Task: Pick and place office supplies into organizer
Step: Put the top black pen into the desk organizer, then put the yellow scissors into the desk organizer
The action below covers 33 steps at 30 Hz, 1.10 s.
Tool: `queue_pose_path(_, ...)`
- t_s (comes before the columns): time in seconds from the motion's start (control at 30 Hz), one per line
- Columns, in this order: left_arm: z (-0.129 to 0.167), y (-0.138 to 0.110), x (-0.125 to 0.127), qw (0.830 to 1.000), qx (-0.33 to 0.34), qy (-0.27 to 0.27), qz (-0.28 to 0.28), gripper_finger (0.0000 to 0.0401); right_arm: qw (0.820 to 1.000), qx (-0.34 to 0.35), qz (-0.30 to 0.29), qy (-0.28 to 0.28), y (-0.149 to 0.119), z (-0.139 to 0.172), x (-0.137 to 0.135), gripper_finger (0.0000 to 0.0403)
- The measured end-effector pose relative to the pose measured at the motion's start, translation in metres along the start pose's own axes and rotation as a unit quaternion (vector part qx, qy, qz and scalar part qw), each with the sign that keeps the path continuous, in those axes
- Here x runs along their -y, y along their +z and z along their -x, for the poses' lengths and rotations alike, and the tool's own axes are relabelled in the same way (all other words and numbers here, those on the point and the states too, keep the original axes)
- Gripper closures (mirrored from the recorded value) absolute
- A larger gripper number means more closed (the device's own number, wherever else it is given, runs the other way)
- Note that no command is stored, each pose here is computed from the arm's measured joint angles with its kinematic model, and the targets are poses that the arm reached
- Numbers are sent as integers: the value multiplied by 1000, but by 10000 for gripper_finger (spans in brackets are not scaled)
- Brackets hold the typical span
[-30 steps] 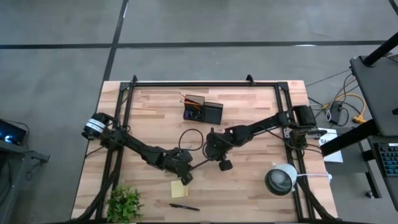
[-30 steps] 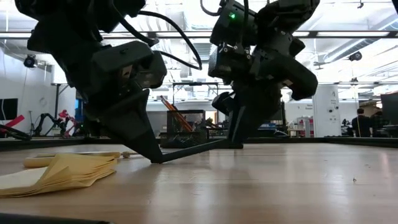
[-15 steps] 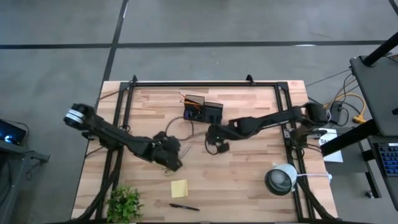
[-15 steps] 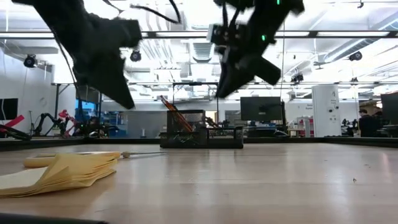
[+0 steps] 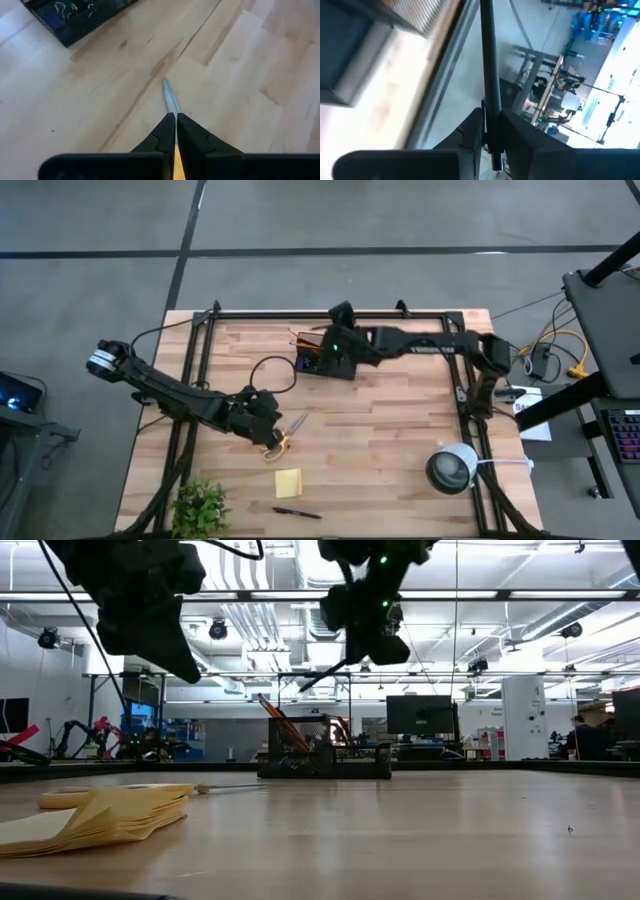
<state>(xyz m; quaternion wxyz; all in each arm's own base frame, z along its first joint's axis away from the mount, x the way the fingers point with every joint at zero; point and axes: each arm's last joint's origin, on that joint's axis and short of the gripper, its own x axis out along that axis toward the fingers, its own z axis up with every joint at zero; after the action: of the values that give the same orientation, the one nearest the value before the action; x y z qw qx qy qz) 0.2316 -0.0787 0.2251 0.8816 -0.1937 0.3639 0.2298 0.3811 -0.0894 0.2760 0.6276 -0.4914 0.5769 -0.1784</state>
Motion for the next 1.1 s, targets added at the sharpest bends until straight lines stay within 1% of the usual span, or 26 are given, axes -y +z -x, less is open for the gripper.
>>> queue_pose_path(0.1,0,0,0,1000,0,-3,1,400,997,-15,64,29,-1,-15,5,351)
queue_pose_path(0.17,0,0,0,1000,1,-3,1,400,991,-17,115,69,2,-22,-2,351)
queue_pose_path(0.23,-1,-1,-1,1000,-2,0,-1,400,986,-13,132,100,10,-26,-10,351)
queue_pose_path(0.33,-3,-3,-2,1000,-4,3,-3,400,987,-5,115,109,21,-27,-15,351)
queue_pose_path(0.47,-6,-9,-6,1000,-11,11,-9,400,987,5,124,104,32,-28,-14,351)
queue_pose_path(0.53,-7,-10,-7,1000,-12,13,-10,400,988,10,119,99,36,-29,-11,351)
queue_pose_path(0.67,-7,-11,-8,1000,-13,14,-11,400,985,30,123,121,37,-41,-10,351)
queue_pose_path(0.77,-7,-11,-8,1000,-13,15,-13,400,987,34,106,116,45,-53,-15,345)
queue_pose_path(0.83,-7,-11,-8,1000,-11,15,-23,399,990,50,81,105,52,-56,-15,332)
queue_pose_path(0.93,-7,-11,-8,999,-11,16,-29,399,989,86,46,112,57,-55,-14,303)
queue_pose_path(1.1,-7,-12,-8,999,-12,17,-30,399,989,92,27,113,62,-49,-17,247)
